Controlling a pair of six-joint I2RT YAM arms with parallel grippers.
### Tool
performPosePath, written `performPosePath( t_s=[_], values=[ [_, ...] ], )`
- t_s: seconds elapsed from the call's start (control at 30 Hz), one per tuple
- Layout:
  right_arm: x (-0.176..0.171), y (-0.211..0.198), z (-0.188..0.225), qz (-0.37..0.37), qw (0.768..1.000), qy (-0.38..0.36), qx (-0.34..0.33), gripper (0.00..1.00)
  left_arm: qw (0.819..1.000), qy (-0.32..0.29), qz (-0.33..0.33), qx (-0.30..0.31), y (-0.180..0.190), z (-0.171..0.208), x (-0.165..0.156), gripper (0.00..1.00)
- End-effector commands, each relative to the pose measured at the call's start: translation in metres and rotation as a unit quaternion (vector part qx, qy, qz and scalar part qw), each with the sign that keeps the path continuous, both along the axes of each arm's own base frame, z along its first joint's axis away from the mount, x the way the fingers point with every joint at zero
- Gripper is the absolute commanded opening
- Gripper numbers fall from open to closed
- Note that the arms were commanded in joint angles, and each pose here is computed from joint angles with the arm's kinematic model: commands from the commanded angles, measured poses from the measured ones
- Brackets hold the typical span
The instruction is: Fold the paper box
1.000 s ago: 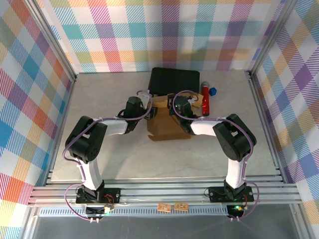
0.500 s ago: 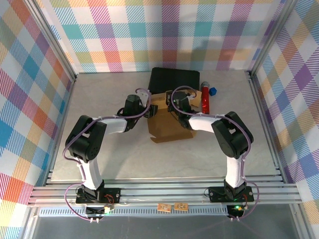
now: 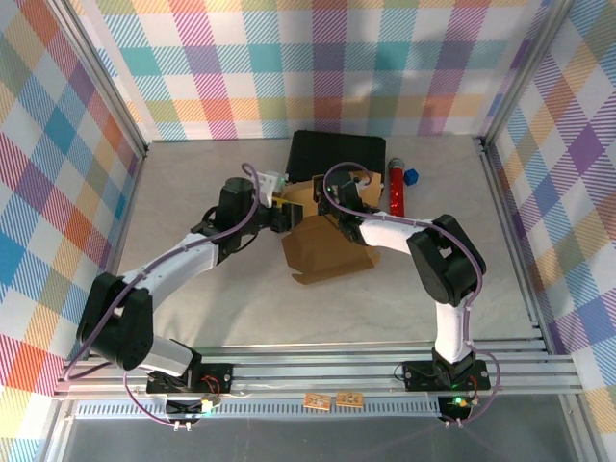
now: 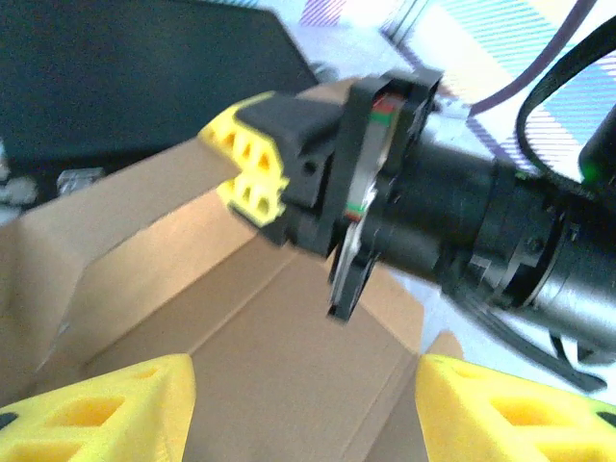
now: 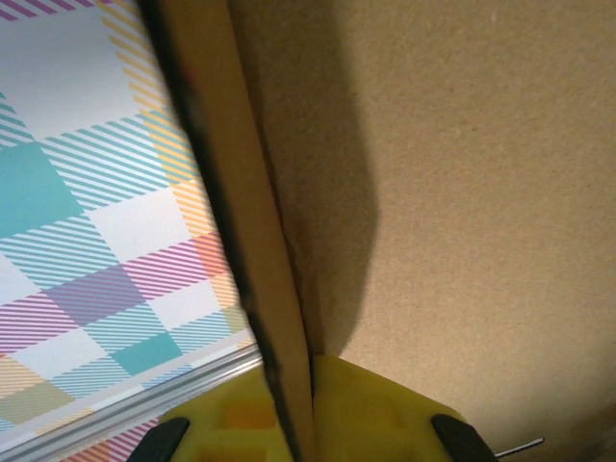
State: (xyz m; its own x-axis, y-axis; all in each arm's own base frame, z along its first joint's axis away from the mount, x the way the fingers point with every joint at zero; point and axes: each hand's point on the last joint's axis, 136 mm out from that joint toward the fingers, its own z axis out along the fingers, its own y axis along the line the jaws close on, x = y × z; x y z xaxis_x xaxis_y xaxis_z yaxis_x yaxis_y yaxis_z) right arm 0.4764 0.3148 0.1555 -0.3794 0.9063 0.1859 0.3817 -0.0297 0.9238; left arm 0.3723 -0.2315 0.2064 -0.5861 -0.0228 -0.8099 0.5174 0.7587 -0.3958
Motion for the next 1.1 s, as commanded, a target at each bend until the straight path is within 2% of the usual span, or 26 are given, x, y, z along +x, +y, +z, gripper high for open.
performPosePath(
  t_s=[0.0,0.07,0.17,0.27,0.43,0.53,0.67,0.9,1.07],
  values=[
    [-0.013,-0.003,-0.032,0.019,0.998,0.061,-0.029,0.00,0.992,0.066,0.112,0.007,0.070,-0.011,0.011,0.63],
    [-0.014,-0.004,-0.033,0.023,0.997,0.062,-0.028,0.00,0.981,0.100,0.165,-0.006,0.109,-0.026,0.028,0.60],
    [-0.013,-0.001,-0.038,0.040,0.997,0.069,-0.021,0.00,0.973,0.114,0.196,-0.031,0.136,-0.048,0.054,0.49],
    [-0.014,-0.002,-0.036,0.048,0.996,0.068,-0.023,0.00,0.975,0.137,0.171,-0.020,0.130,-0.071,0.080,0.37],
    [-0.014,-0.001,-0.034,0.054,0.996,0.065,-0.019,0.00,0.982,0.148,0.112,-0.022,0.103,-0.091,0.108,0.35],
    [-0.014,-0.003,-0.034,0.051,0.996,0.063,-0.021,0.00,0.984,0.161,0.070,-0.022,0.081,-0.099,0.105,0.36],
    [-0.009,-0.004,-0.033,0.044,0.997,0.055,-0.017,0.00,0.988,0.150,0.031,-0.020,0.050,-0.094,0.086,0.36],
    [0.001,-0.008,-0.021,0.025,1.000,-0.006,0.000,0.00,0.989,0.131,0.051,-0.049,0.036,-0.081,0.062,0.37],
    [-0.001,-0.011,-0.010,0.026,0.997,-0.065,0.015,0.00,0.991,0.119,0.047,-0.038,0.017,-0.077,0.049,0.39]
  ],
)
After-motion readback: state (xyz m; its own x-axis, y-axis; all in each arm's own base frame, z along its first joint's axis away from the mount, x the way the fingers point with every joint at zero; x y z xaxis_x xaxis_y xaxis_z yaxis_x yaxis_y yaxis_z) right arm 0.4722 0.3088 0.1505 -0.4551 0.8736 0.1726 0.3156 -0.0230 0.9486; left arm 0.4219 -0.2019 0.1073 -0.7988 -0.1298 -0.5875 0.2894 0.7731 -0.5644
